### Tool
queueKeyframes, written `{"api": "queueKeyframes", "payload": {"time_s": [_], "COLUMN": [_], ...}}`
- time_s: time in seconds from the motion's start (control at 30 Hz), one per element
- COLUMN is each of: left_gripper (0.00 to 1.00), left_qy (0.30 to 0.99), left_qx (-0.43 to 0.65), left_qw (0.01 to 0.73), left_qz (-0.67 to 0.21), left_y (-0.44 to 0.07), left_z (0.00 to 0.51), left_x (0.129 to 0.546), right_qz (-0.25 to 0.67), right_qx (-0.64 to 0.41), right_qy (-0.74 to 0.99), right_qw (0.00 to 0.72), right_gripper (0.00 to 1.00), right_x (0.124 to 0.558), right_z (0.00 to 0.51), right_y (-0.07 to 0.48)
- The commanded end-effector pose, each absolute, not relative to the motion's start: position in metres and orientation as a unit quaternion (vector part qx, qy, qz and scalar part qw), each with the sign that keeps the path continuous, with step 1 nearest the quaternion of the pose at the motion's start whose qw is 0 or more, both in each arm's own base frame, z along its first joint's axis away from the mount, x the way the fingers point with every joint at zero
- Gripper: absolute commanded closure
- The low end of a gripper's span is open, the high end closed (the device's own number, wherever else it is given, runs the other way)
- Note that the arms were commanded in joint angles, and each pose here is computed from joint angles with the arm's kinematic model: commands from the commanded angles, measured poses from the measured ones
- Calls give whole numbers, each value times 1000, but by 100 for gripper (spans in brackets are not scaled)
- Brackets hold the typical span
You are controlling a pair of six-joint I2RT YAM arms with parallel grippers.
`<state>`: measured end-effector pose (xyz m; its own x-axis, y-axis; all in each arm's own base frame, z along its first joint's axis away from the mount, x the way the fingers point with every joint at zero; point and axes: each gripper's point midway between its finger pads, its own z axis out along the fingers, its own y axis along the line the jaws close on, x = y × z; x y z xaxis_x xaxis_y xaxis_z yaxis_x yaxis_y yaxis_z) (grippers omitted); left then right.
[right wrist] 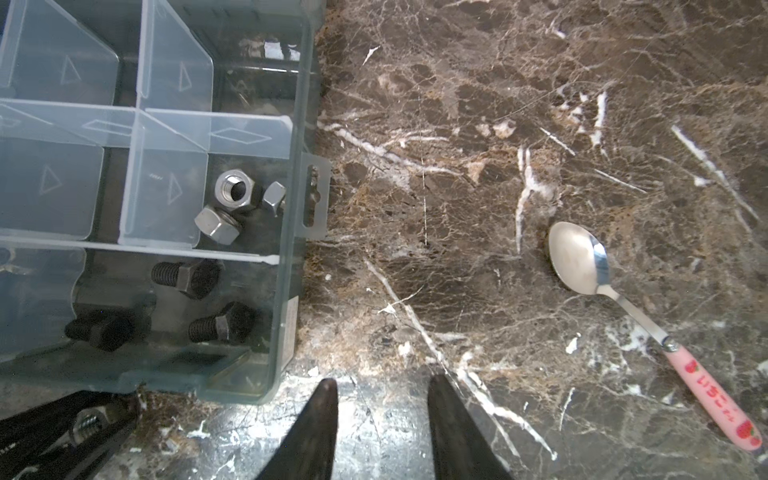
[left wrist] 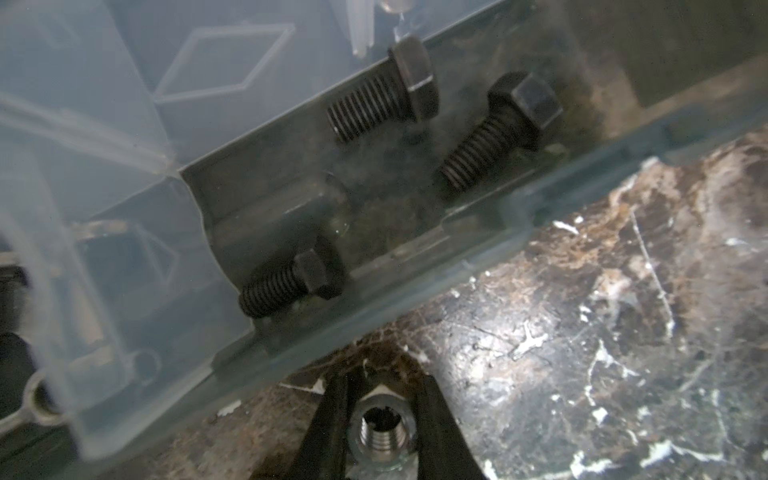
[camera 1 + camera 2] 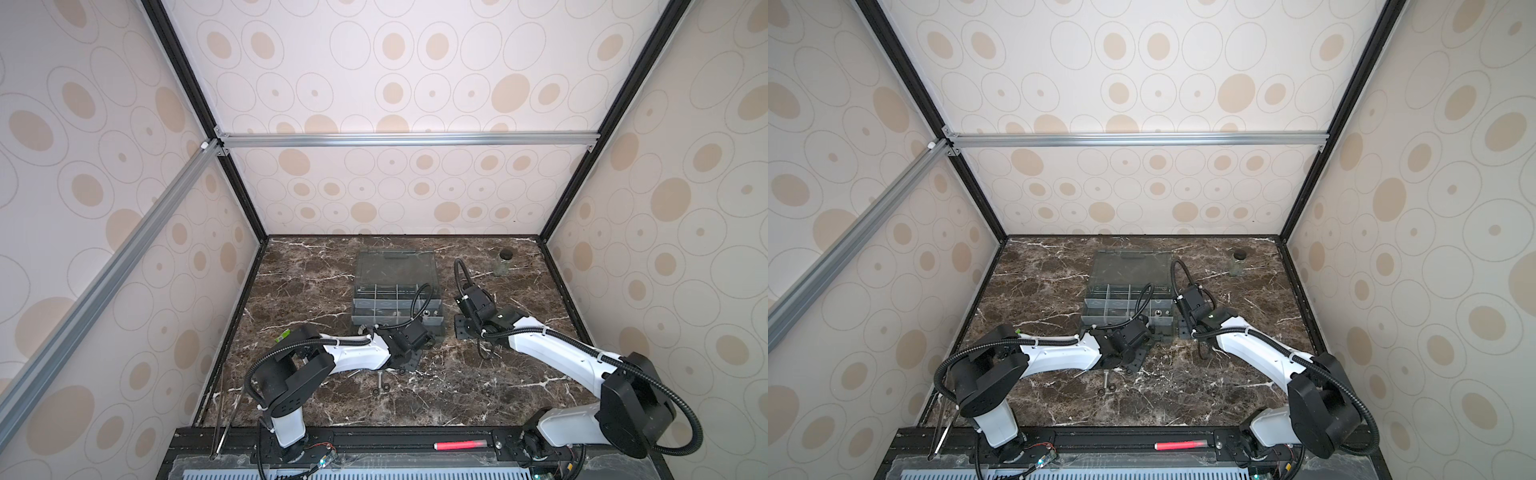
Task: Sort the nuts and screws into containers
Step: 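Lift the silver hex nut with the left gripper and carry it over the organizer, then lower the hex nut into the nut compartment and open the left gripper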
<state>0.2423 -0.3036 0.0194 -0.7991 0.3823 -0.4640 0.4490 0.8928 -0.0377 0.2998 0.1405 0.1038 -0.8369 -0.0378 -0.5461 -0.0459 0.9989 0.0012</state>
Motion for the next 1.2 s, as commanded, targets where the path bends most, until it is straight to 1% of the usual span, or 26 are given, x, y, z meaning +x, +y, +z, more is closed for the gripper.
{"api": "queueKeyframes", "payload": {"time_s": [0.0,0.27,0.5,0.67,0.93,1.0,1.17], "left_gripper": [81,81,81,81,80,78,67], "left_qy": [946,922,903,902,907,908,910], "left_qx": [229,230,215,212,210,209,209], "left_qw": [218,285,336,342,329,328,321], "left_qz": [-64,-123,-158,-157,-156,-157,-158], "left_y": [-305,-341,-367,-380,-390,-391,-387], "left_z": [25,99,145,144,124,121,115], "left_x": [238,265,321,361,387,389,385], "right_qz": [-6,-5,-11,-13,-15,-15,-15], "right_qx": [-7,14,30,37,51,53,53], "right_qy": [957,947,938,937,936,936,936], "right_qw": [289,320,344,347,349,349,349], "right_gripper": [60,60,60,59,59,59,58], "right_x": [295,294,285,275,261,259,256], "right_z": [107,128,145,150,149,148,147], "right_y": [127,112,93,83,72,71,69]}}
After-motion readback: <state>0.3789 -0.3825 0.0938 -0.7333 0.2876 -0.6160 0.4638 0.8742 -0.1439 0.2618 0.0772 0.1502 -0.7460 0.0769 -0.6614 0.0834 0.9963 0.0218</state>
